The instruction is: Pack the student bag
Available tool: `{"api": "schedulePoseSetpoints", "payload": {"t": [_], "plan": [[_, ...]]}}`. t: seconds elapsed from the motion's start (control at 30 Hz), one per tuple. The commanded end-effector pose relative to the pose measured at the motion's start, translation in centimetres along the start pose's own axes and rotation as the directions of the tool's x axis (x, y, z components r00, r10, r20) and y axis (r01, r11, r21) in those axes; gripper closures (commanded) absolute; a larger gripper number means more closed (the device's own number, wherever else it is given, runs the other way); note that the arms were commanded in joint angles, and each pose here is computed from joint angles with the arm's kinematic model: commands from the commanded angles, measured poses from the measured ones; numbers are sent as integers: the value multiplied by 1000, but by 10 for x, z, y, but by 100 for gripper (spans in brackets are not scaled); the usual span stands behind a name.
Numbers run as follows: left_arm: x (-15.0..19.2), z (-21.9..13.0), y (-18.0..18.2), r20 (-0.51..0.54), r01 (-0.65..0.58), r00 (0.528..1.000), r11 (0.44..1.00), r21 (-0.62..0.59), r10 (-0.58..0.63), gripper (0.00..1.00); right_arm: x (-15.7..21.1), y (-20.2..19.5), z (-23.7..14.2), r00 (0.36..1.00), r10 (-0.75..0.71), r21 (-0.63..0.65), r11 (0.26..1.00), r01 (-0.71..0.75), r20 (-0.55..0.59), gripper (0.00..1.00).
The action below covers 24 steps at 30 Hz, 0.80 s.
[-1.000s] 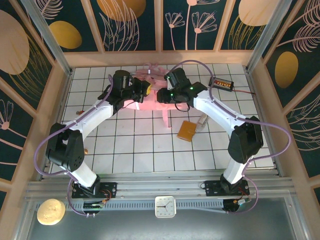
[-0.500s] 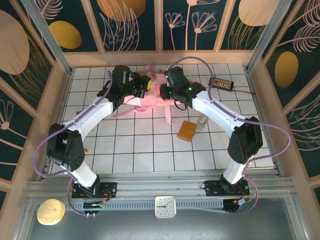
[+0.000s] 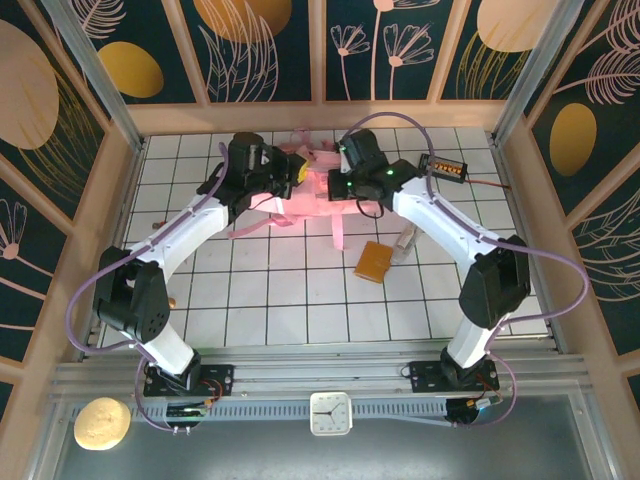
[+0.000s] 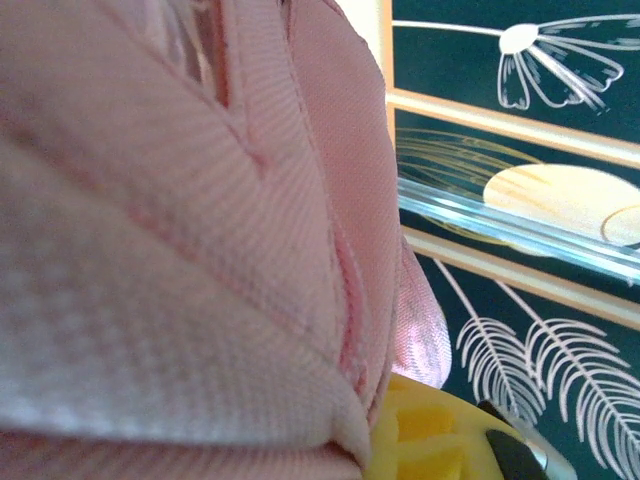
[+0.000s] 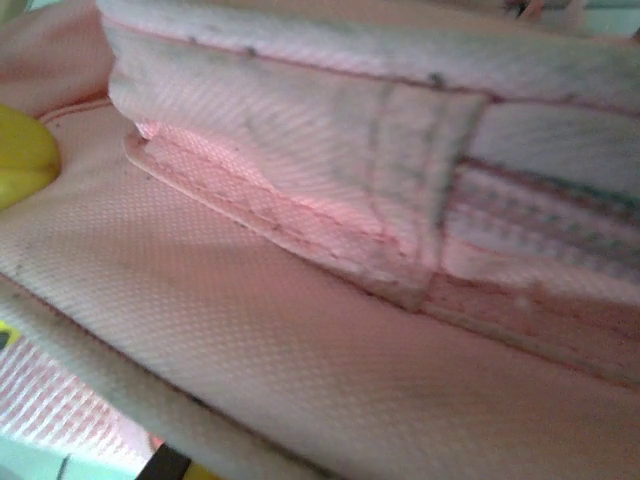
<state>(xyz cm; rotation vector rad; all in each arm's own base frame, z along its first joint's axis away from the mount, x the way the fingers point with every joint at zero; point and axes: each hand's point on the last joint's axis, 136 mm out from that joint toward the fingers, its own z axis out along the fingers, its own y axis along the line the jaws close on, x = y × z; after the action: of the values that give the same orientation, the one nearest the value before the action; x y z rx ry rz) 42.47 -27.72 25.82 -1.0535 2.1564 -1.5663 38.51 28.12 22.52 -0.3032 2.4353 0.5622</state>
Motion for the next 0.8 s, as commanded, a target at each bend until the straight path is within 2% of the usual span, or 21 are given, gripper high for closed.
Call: {"api": "schedulePoseSetpoints", "payload": {"t": [0.0, 0.27, 0.43, 0.77], "plan": [[20, -26, -51, -31, -156, 986, 971, 179, 164, 100, 14, -19, -26, 991, 56, -91, 994, -68, -123, 100], [11, -26, -31, -5, -181, 983, 975, 131, 183, 100, 47, -18, -18, 947, 20, -158, 985, -74, -321, 100], [3, -31, -21, 20, -196, 981, 976, 98, 195, 100, 46, -33, -15, 949, 28, -79, 995, -55, -315, 100], [-15, -48, 3, 67, -188, 981, 981, 44, 185, 100, 55, -88, -26, 945, 53, 111, 994, -18, -322, 100]]}}
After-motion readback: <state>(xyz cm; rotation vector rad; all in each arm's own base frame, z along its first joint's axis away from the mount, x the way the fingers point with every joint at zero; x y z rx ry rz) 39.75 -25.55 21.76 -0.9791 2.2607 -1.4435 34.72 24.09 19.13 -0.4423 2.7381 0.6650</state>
